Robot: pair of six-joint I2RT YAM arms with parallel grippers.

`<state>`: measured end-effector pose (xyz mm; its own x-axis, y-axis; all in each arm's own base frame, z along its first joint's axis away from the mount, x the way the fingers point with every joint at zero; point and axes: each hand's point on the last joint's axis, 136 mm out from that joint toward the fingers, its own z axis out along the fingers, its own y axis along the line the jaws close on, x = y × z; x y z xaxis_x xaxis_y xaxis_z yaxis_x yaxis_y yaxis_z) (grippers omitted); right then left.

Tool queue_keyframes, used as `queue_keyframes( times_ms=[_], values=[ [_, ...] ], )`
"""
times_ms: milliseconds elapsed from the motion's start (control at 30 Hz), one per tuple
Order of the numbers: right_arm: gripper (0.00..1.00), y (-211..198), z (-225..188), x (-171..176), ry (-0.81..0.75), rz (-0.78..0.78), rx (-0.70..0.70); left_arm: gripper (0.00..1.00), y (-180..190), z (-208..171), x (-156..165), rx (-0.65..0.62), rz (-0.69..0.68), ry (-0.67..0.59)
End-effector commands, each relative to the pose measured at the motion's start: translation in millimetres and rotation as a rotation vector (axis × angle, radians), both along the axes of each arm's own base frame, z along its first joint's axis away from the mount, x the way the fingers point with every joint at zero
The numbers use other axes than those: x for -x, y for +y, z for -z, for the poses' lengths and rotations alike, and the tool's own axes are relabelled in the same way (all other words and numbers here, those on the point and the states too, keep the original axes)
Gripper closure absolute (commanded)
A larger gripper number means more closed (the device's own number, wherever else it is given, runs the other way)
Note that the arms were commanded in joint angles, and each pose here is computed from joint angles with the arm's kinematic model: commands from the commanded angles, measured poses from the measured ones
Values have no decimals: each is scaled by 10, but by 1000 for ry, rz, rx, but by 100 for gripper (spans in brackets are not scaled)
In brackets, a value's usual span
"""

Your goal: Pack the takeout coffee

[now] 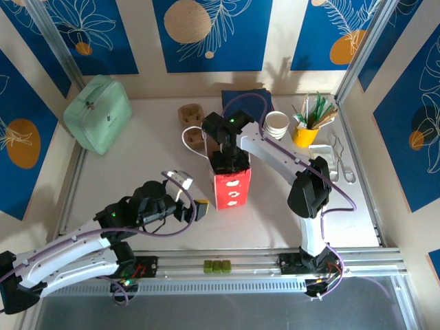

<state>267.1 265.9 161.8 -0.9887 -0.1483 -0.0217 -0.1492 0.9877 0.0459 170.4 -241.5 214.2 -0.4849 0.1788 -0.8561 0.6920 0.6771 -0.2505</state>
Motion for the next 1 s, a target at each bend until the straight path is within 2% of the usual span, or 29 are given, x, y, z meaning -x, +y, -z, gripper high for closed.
queue_keyframes(
  times_ms=[0, 967],
  values=[
    [37, 30, 72, 33, 22, 14, 1, 3, 34, 16, 16, 4, -12, 3],
    [37, 19, 182, 52, 57, 16, 18, 3, 52, 25, 16, 4, -20, 6]
  ],
)
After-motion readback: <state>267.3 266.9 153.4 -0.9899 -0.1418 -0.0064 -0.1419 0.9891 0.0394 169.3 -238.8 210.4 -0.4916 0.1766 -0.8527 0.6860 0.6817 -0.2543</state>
